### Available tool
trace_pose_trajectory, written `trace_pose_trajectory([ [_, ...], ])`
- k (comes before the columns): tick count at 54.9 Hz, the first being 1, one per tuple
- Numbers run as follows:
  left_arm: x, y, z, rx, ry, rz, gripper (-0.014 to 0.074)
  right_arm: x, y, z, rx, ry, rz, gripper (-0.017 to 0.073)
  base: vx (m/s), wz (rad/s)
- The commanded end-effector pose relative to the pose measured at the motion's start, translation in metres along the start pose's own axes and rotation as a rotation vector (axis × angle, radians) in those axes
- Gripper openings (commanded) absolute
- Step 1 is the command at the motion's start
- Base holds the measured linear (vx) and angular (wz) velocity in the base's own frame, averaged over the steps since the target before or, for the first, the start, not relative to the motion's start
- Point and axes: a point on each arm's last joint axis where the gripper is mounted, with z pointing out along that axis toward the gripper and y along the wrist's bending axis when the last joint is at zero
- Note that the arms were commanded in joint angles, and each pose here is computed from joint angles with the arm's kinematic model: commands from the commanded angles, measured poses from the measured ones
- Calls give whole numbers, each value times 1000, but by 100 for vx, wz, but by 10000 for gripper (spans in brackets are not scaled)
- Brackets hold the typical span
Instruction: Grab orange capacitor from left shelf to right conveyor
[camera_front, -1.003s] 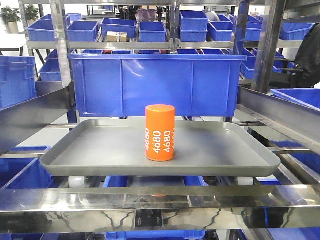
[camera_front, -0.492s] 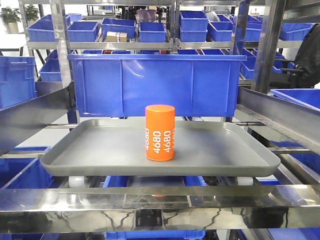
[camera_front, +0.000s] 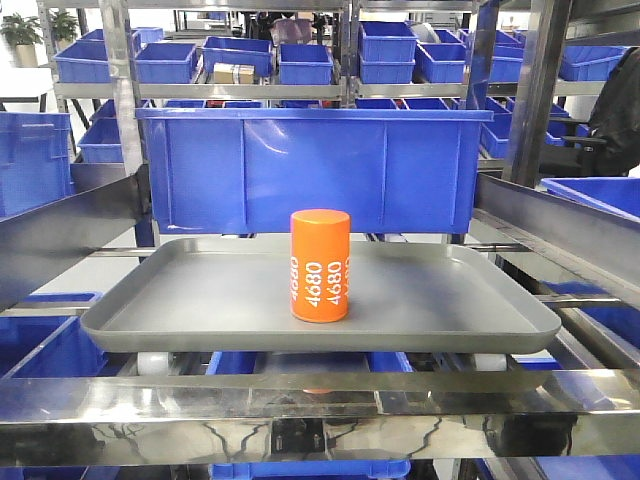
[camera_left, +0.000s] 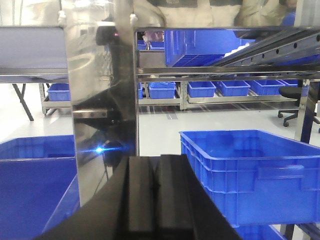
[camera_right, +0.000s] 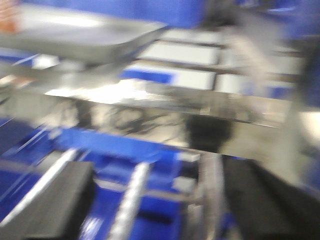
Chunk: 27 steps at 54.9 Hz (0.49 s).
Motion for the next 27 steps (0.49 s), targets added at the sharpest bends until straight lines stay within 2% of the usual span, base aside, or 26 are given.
trace_pose_trajectory([
  [1, 3, 0, 0, 1, -61, -7, -6, -26, 6, 1, -94, -80, -30, 671, 0, 0],
  [7, 3, 0, 0, 1, -61, -7, -6, -41, 14, 5, -220, -54, -66, 659, 0, 0],
  [13, 3, 0, 0, 1, -61, -7, -6, -56, 19, 15, -300, 9, -128, 638, 0, 0],
  [21, 3, 0, 0, 1, -61, -7, -6, -83, 27, 30, -342, 64, -215, 627, 0, 0],
  [27, 3, 0, 0, 1, -61, -7, -6, -105, 35, 43, -344, 72, -248, 624, 0, 0],
])
